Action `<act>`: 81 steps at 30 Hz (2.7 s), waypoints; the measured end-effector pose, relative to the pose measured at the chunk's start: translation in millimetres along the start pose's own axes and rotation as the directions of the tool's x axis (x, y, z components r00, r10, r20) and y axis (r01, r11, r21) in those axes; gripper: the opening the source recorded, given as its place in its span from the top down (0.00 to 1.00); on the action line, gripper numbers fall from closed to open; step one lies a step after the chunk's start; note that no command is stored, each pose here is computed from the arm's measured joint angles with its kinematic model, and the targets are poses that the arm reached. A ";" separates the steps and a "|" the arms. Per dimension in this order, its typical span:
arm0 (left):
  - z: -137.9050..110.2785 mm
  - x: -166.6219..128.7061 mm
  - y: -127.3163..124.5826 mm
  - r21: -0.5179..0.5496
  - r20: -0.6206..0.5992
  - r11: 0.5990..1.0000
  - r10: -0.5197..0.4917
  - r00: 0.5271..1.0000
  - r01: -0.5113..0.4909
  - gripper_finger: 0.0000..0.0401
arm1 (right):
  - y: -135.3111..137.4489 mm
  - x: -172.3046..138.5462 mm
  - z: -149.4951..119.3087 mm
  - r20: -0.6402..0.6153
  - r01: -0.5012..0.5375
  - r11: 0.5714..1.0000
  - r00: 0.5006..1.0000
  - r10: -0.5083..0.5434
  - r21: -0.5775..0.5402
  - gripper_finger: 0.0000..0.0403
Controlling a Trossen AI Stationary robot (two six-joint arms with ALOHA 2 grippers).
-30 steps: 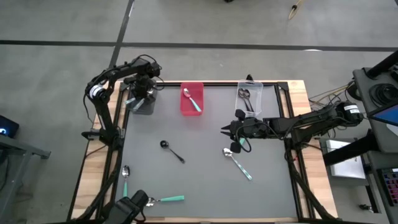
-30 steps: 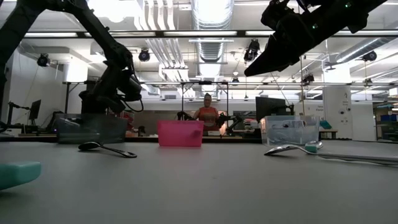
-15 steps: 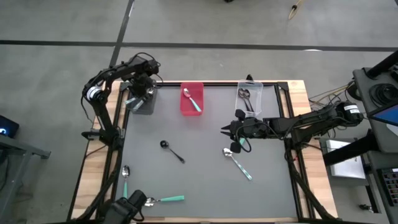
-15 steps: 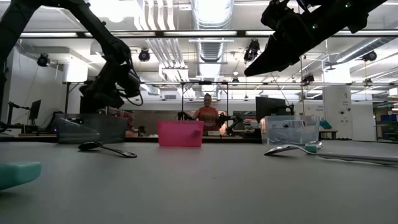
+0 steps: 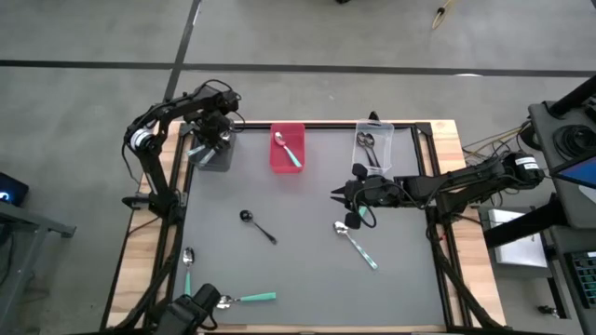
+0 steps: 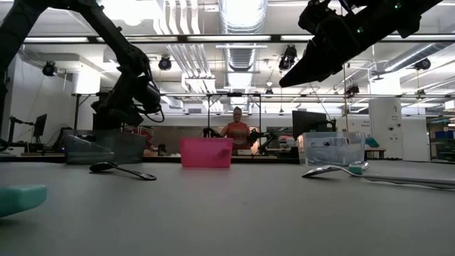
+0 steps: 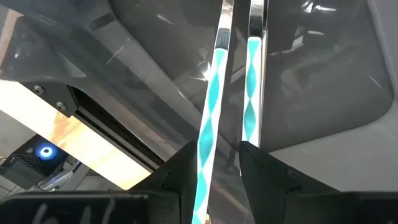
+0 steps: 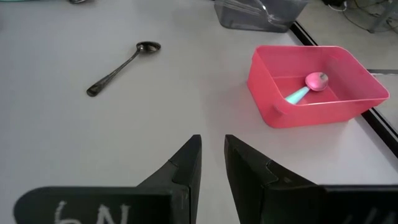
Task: Sort silverware by color (type)
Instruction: Adjust the patterned spoon on the black bin
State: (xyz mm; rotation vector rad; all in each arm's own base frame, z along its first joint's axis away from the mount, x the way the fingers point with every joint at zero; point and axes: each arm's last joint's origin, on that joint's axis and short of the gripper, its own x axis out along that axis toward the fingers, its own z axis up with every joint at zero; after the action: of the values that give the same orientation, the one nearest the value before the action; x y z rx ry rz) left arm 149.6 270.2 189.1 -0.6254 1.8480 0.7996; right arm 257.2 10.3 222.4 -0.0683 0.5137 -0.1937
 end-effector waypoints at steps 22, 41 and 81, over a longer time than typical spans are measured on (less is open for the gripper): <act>3.0 12.4 -3.1 -0.016 0.017 1.000 0.002 1.000 -0.002 0.75 | 0.0 0.0 0.0 0.000 0.000 1.000 1.000 0.000 0.008 0.85; 0.5 19.3 -5.6 -0.015 -0.003 1.000 0.009 1.000 -0.009 0.96 | 0.1 0.0 0.0 0.000 0.000 1.000 1.000 0.000 0.007 0.85; -8.7 -6.5 1.1 -0.016 0.005 1.000 0.008 1.000 -0.008 0.96 | 10.8 -3.6 11.5 0.110 -0.364 0.931 0.926 0.361 0.014 0.85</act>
State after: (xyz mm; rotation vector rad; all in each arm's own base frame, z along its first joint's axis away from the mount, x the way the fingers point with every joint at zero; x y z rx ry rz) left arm 146.2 264.8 198.0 -0.6260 1.8423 0.8210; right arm 261.6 21.8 232.8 0.0503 0.4081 0.1641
